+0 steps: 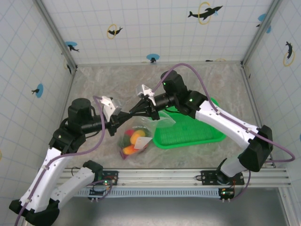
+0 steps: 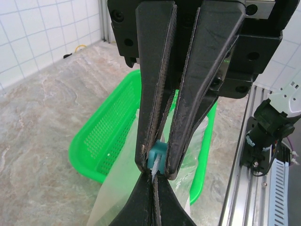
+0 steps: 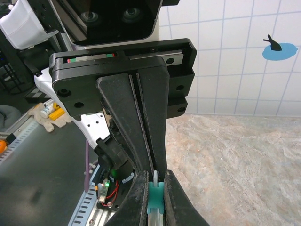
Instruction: Place the food in the zip-top bag and seal the zipper
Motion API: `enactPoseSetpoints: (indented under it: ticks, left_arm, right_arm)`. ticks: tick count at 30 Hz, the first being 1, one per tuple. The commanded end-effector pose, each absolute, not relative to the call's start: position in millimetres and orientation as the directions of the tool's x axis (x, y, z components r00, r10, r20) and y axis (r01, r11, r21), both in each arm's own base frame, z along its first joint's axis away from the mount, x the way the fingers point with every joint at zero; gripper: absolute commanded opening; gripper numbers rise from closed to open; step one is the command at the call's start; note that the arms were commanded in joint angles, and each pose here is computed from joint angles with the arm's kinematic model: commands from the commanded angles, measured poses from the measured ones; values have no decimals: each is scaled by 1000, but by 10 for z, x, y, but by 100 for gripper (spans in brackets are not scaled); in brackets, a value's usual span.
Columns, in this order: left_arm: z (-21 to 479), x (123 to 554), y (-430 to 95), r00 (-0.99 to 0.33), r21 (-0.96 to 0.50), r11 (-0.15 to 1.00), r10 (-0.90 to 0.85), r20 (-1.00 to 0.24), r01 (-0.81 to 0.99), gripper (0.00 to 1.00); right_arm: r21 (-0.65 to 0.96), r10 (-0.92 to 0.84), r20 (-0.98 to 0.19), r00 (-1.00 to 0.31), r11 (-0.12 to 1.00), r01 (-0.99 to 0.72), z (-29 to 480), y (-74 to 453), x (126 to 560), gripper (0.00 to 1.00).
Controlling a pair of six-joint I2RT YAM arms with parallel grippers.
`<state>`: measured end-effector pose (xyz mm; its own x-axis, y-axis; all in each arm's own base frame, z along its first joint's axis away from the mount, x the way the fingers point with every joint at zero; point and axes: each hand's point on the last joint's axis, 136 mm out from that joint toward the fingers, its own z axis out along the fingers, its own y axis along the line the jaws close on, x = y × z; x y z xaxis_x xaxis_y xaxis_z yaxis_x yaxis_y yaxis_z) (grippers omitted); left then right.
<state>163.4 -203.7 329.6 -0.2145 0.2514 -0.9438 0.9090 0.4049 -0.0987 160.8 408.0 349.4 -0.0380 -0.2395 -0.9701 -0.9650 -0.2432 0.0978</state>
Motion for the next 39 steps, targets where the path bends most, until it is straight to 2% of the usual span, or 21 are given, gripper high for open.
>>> enactPoseSetpoints:
  ticks: [1,5,19,26,30,37,39]
  left_arm:
    - [3480,1633,-2008,-146,-39,412,232,-962,910,0]
    - [3545,1659,-1980,-119,-14,436,214,-970,900,0]
    - [3702,1758,-1875,-37,72,515,198,-979,854,0]
    - [3841,1980,-1598,9,137,689,186,-982,712,0]
    - [3819,2129,-1391,-11,149,786,194,-981,599,0]
    - [3726,2286,-1119,-61,171,876,221,-973,450,0]
    - [3731,2315,-1046,-68,176,896,222,-973,409,0]
  right_arm:
    - [92,-222,-974,-37,-246,-965,3557,4021,1577,0]
    - [104,-239,-970,-50,-218,-970,3483,3978,1607,4]
    - [82,-312,-949,-54,-77,-994,3228,3792,1794,3]
    - [15,-387,-921,-47,87,-996,3041,3611,2010,2]
    - [-17,-418,-907,-56,170,-985,2925,3478,2080,1]
    - [-65,-484,-870,-97,307,-950,2661,3208,2167,1]
    - [-71,-485,-868,-108,336,-939,2614,3127,2162,3]
